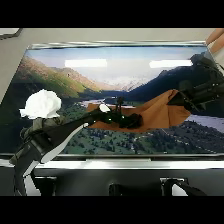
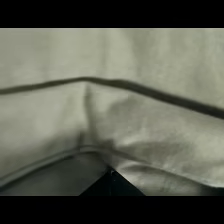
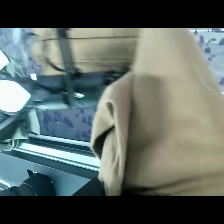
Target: Fold the shirts.
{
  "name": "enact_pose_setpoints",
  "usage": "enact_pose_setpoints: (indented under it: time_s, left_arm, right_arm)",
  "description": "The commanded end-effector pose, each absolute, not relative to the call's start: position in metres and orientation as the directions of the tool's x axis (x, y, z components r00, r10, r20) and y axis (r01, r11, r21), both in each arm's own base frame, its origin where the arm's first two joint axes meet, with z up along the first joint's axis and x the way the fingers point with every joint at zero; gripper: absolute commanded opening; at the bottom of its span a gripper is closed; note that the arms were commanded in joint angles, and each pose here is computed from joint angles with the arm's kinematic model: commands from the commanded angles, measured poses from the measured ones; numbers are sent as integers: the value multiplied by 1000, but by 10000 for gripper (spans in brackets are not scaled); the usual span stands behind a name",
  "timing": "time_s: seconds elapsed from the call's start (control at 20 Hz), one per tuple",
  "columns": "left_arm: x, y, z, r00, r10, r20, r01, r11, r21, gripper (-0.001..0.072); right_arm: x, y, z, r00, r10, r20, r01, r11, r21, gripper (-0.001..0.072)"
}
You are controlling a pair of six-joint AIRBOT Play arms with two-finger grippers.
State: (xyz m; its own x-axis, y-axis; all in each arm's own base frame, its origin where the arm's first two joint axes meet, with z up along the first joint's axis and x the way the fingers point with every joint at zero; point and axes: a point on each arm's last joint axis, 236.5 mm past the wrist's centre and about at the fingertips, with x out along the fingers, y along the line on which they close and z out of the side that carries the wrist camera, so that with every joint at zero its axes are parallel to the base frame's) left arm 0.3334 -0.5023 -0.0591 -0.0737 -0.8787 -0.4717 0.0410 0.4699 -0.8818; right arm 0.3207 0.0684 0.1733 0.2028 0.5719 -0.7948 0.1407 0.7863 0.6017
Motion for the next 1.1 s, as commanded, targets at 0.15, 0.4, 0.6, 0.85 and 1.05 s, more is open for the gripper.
enact_pose_setpoints:
  time_s: [0.15, 0.4, 0.6, 0.85, 1.05]
  left_arm:
    - [395, -440, 1, 55, -878, -476, 268, 473, -840, 22]
    - [476, -296, 154, 446, -793, -415, 398, 591, -702, 23]
    - [465, -209, 273, 639, -721, -268, 458, 637, -619, 24]
    - [406, -185, 340, 661, -723, -201, 540, 644, -542, 24]
    - [386, -187, 345, 642, -735, -219, 565, 646, -512, 24]
  right_arm:
    - [355, 70, 183, 332, 581, -744, 161, 742, 651, 35]
    - [397, 167, 161, 260, 729, -634, 57, 643, 764, 35]
    - [410, 281, 112, 114, 841, -529, 62, 526, 848, 36]
    - [409, 358, 11, -16, 873, -487, 232, 477, 848, 44]
    - [422, 383, 8, 21, 932, -363, 253, 346, 903, 643]
